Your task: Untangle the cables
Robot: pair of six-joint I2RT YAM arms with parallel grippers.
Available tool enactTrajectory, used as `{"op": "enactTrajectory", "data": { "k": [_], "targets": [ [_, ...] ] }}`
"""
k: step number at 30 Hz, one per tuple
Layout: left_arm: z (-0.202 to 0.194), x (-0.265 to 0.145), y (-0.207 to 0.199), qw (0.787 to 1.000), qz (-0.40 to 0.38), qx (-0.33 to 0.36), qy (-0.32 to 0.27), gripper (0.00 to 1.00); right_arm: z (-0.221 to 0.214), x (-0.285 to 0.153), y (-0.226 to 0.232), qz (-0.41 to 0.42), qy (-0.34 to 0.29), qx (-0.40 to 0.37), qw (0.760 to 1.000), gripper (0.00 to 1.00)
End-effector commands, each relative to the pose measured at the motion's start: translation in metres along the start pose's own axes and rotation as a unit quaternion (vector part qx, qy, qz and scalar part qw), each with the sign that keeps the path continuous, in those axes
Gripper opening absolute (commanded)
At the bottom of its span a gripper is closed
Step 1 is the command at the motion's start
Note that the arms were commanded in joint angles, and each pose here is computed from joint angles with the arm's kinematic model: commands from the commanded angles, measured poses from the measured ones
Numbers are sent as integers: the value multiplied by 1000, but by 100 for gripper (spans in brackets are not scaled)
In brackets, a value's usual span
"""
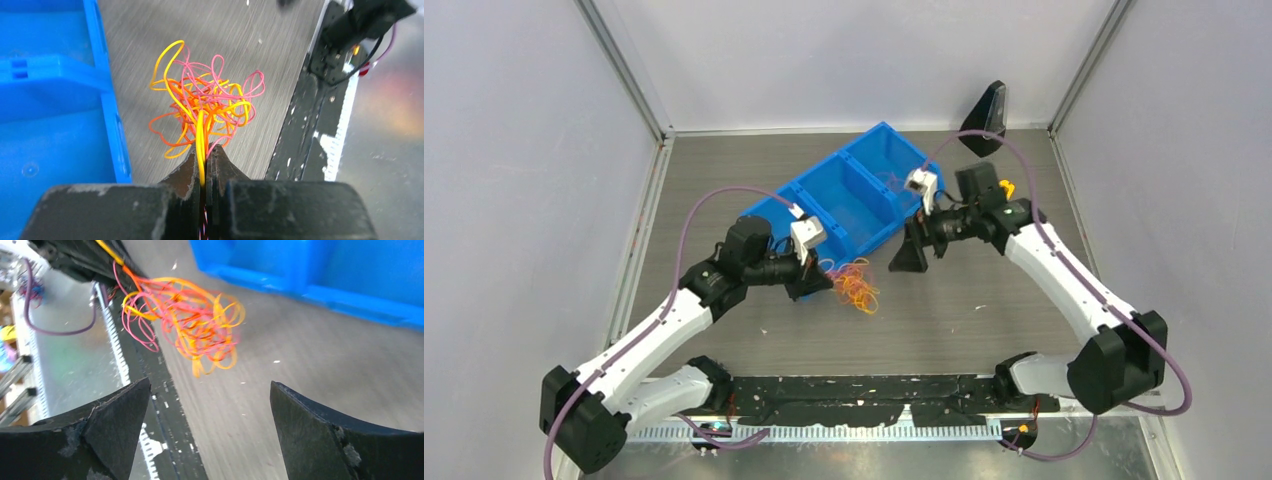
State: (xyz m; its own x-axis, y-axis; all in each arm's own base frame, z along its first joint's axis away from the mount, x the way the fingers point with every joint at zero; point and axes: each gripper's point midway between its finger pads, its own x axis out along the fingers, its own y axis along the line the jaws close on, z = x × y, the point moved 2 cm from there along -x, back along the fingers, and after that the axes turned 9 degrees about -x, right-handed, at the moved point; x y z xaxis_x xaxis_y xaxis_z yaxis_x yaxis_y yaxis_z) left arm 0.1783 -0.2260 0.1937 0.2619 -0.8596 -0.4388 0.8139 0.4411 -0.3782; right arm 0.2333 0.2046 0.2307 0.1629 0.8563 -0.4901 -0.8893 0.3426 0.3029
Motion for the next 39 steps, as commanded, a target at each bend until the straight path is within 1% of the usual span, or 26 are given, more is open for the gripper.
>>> {"op": "enactTrajectory", "data": {
  "k": [1,4,5,6,7,8,10,11,12,13,14,15,16,17,19,21,23,25,28,32,34,38,39],
  "targets": [
    [56,4,-20,996,-44,-28,-77,0,9,29,31,76,-28,-11,997,95],
    [65,9,-24,992,-64,-54,-93,0,5,49,41,84,-29,-39,995,95],
    [68,10,-25,991,-67,-62,-97,0,0,55,39,80,-23,-37,996,95],
    [68,12,-26,990,-72,-68,-97,0,4,61,40,82,-32,-47,995,95],
    [69,13,-26,990,-74,-74,-98,0,-2,69,37,81,-28,-40,996,95],
    [70,14,-26,989,-76,-83,-99,0,4,74,38,82,-42,-48,995,95],
    [69,14,-27,988,-79,-91,-100,0,5,85,34,70,-48,-44,995,99],
    [70,13,-28,987,-81,-92,-101,0,0,90,26,51,-43,-41,997,93],
    [70,11,-29,987,-82,-91,-103,0,0,92,22,44,-43,-46,997,76],
    [71,9,-29,987,-81,-89,-106,0,-2,93,15,24,-39,-45,998,65],
    [70,6,-27,988,-76,-87,-105,0,-6,92,10,12,-32,-53,998,40],
    [68,2,-25,989,-69,-84,-102,0,-7,90,5,-6,-30,-56,998,28],
    [63,-1,-22,991,-58,-82,-94,0,-10,83,1,-18,-22,-53,998,11],
    [58,-5,-17,992,-46,-77,-86,0,-12,79,-3,-27,-18,-49,998,7],
    [44,-14,-11,996,-28,-57,-70,0,-19,58,-19,-58,-13,-30,998,6],
    [26,-23,-9,999,-17,-18,-39,1,-23,38,-30,-86,-18,-23,996,5],
    [2,-28,-6,1000,-12,17,-3,2,-26,21,-37,-108,-16,-22,994,5],
    [-19,-32,-1,999,2,32,30,2,-30,8,-38,-122,-12,-25,992,5],
    [-44,-38,7,995,16,66,70,0,-34,-8,-41,-150,-6,-35,988,6],
    [-66,-48,23,985,51,118,117,0,-39,-39,-62,-209,5,-36,977,5],
    [-75,-54,29,978,62,148,132,0,-41,-62,-77,-246,6,-31,969,5],
    [-99,-63,33,964,58,192,176,0,-41,-118,-104,-317,-2,-19,948,5],
    [-105,-65,36,960,61,199,188,0,-42,-123,-105,-318,1,-18,948,5]
  ]
}}
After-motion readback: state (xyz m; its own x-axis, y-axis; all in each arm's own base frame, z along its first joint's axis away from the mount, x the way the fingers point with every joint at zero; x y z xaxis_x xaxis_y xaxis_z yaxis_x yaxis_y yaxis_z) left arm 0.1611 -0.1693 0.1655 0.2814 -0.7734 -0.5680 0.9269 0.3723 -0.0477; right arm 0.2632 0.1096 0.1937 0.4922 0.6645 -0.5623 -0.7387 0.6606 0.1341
